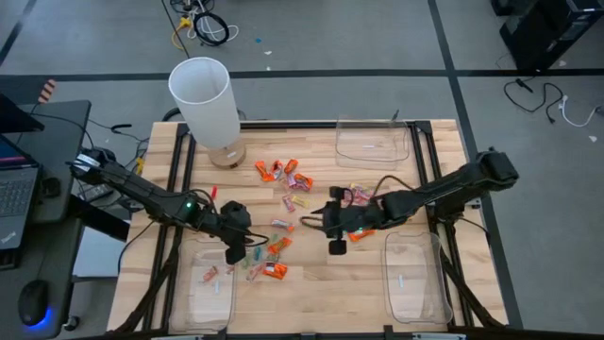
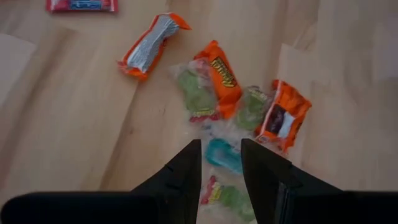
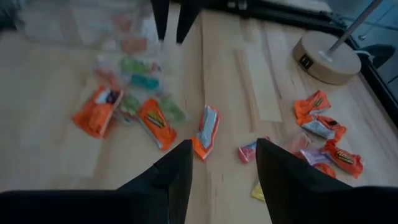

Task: Sort candy
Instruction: Put the blue gummy into the bottom left transparent bin

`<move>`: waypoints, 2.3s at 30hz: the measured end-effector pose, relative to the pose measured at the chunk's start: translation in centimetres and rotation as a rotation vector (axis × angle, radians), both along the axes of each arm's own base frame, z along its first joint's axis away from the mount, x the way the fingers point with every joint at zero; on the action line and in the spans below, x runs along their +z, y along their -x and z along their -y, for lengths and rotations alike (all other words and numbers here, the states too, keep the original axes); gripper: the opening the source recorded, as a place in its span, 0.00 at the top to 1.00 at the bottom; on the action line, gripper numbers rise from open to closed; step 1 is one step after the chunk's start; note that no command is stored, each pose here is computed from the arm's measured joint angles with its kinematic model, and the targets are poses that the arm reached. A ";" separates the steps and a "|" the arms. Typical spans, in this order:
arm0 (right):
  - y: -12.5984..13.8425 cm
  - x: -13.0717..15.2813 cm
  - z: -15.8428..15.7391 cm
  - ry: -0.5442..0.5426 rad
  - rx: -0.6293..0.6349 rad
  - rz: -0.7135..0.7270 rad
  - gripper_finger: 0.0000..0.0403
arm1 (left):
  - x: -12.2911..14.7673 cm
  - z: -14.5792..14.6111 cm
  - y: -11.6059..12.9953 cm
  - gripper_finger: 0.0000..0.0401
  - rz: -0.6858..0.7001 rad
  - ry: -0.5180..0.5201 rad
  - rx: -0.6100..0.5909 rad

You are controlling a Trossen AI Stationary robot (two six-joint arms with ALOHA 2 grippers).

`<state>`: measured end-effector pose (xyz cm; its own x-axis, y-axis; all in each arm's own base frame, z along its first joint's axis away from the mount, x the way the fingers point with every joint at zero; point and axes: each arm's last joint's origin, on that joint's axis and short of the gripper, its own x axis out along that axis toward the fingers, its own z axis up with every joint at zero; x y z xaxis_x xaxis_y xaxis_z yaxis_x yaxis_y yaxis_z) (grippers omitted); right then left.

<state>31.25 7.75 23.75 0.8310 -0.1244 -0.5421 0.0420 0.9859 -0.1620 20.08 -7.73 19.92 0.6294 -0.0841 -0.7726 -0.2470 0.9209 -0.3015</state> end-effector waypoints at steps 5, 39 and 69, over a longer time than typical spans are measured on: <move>1.8 -0.6 0.2 -0.029 -0.044 0.072 0.60 | -0.3 0.0 -0.1 0.71 0.023 0.068 0.060; 1.5 -1.2 -0.2 -0.057 -0.064 0.197 0.60 | 0.9 1.1 -1.5 0.71 0.426 -0.022 -0.129; -15.2 -7.8 1.8 -0.212 0.133 0.148 0.60 | 7.6 -4.1 8.3 0.71 0.432 -0.297 0.031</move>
<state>46.45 5.91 15.94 0.9046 0.0941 -0.4157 -0.0823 0.9955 0.0461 11.82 -3.60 27.51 0.8946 0.1229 -0.4296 -0.1863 0.9765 -0.1086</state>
